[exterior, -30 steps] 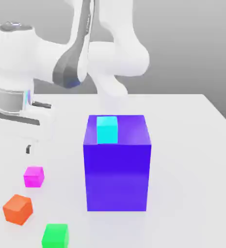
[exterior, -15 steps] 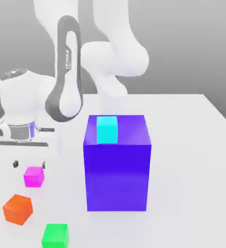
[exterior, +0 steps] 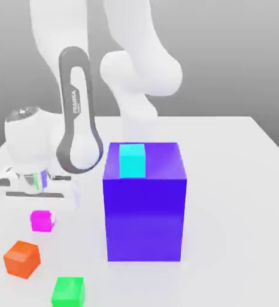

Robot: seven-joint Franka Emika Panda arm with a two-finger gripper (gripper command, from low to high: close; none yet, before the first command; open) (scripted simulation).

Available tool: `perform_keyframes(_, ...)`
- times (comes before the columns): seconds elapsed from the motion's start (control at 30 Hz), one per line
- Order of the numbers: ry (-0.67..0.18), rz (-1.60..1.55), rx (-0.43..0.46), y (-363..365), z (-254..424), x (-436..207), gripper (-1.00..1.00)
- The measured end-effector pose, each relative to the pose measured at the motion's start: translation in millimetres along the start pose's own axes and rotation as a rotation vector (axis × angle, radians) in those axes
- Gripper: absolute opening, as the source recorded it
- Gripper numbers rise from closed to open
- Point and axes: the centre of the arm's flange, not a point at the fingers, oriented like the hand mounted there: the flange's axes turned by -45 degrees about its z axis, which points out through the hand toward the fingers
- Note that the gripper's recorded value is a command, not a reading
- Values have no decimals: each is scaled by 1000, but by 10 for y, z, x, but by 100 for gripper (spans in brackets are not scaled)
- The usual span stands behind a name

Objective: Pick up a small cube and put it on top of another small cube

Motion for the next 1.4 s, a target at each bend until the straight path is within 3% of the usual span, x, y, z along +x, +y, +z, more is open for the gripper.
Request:
perform_keyframes(0.4,-5,-2,3,3,-552,-4,-100)
perform_keyframes(0.7,-40,-143,119,-96,-611,893,-100)
perform_keyframes(1.03,-209,-634,302,-1516,-499,2090,-100)
perform_keyframes(1.27,-389,-1260,455,-3102,-365,2254,-100)
perform_keyframes(1.4,-451,-1604,527,-3765,-405,2196,-100)
